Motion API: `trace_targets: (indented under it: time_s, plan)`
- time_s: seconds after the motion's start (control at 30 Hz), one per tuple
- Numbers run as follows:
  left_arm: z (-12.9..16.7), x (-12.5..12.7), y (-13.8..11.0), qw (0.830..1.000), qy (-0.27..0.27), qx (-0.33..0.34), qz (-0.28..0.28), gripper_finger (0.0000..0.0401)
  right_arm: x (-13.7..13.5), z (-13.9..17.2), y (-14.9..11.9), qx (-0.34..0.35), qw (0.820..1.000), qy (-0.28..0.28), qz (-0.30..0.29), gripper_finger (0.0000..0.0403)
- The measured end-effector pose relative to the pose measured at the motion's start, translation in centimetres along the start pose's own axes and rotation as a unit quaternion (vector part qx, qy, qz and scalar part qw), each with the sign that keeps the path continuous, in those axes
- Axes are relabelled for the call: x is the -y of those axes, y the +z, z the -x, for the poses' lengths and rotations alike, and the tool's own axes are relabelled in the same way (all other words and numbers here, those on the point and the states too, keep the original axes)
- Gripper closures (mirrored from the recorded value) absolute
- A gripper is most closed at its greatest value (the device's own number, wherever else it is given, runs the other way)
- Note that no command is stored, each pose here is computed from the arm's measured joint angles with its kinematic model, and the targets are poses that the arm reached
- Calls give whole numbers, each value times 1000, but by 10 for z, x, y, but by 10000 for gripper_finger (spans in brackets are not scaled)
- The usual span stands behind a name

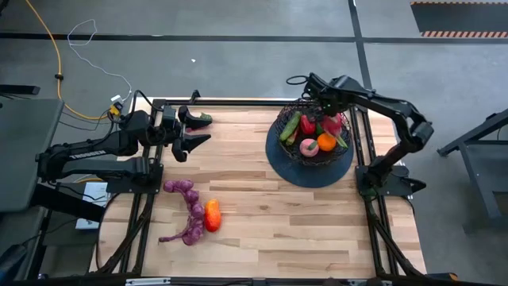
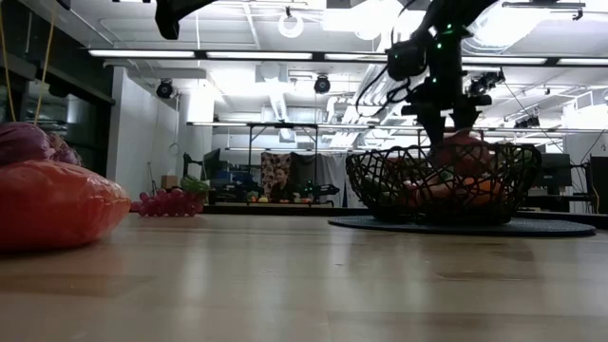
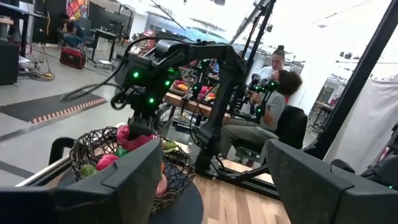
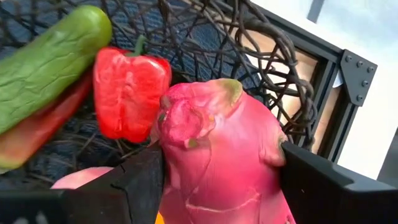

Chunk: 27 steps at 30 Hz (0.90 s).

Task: Build produce basket
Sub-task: Put the dragon fruit into the wire basket

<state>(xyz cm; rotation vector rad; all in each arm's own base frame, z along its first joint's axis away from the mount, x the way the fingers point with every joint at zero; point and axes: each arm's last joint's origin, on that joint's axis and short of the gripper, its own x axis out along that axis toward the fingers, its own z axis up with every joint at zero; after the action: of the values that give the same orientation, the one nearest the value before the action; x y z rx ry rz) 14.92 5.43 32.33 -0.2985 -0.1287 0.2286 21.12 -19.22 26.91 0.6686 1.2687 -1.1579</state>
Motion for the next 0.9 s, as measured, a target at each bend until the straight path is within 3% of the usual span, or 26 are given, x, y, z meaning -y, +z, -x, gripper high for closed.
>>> trace_targets:
  time_s: [0.3, 0.53, 0.9]
  plan:
    - [0, 0, 0, 1000, -2, -1, -6, 171, -5, -13, 6, 2, 998, -35, -45, 142]
    - [0, 0, 0, 1000, -5, -2, -6, 196, -5, -13, 6, 2, 999, -33, -4, 133]
    - [0, 0, -1, 1000, -9, -5, -6, 234, -6, -9, 8, 1, 1000, -27, -3, 123]
